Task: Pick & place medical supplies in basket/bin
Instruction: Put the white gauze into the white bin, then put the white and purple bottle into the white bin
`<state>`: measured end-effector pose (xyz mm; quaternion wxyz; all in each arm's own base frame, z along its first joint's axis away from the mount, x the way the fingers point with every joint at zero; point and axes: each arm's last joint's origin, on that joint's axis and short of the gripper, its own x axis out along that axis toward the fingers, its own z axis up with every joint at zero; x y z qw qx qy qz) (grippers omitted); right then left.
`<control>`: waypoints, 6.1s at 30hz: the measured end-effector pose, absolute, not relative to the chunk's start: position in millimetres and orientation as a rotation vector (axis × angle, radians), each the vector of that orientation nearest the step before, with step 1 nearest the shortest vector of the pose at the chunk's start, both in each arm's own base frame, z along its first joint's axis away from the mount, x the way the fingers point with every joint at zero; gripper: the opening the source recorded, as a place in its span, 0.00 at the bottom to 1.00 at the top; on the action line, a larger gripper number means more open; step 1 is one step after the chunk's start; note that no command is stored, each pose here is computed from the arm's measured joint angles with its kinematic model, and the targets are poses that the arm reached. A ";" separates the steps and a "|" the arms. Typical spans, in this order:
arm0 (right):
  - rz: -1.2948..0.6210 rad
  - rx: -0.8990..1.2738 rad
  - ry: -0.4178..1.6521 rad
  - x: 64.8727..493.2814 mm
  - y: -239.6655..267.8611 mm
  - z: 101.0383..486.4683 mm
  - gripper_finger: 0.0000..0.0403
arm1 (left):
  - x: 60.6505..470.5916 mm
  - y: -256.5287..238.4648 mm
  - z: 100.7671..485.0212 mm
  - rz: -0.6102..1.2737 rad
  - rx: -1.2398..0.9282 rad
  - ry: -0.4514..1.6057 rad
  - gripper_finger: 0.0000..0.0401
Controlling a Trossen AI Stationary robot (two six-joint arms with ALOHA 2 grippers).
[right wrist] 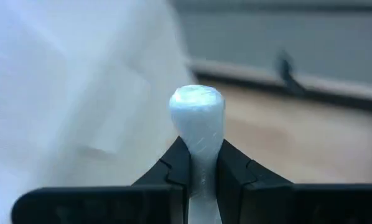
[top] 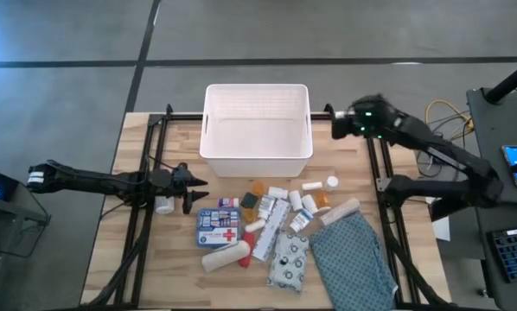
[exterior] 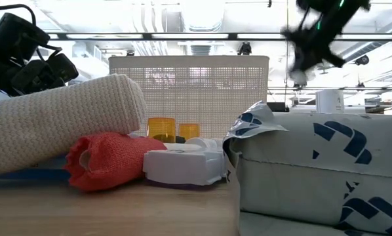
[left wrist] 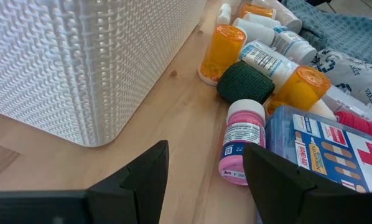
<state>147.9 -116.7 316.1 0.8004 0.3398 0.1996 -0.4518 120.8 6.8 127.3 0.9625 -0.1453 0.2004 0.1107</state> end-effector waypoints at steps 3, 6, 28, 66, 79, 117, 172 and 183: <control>-0.852 0.714 0.263 153.4 -103.2 343.5 0.08 | 120.8 6.8 127.3 0.224 -0.294 0.406 0.47; -0.750 0.698 0.241 170.7 -92.6 354.9 0.08 | 120.8 6.8 127.2 0.224 -0.294 0.406 0.47; -0.615 0.480 0.689 358.6 -117.2 379.4 0.58 | 120.8 6.8 127.3 0.224 -0.294 0.406 0.47; -0.849 0.260 0.749 335.2 -82.2 430.0 0.82 | 111.5 5.6 228.8 0.917 -0.948 0.817 0.47; -0.870 0.255 0.845 340.9 -83.7 401.9 0.82 | 155.4 -3.1 209.4 1.253 -0.801 1.350 0.47; -0.921 0.233 0.917 338.9 -118.6 376.3 0.82 | 194.4 -1.4 229.7 1.251 -0.796 1.118 0.47; -0.917 0.236 0.951 340.3 -120.2 363.3 0.82 | 180.2 -28.0 160.0 0.410 -0.420 1.450 0.74; -0.899 0.215 0.915 341.5 -120.3 368.1 0.82 | 189.9 -28.6 229.4 0.433 -0.393 1.413 0.57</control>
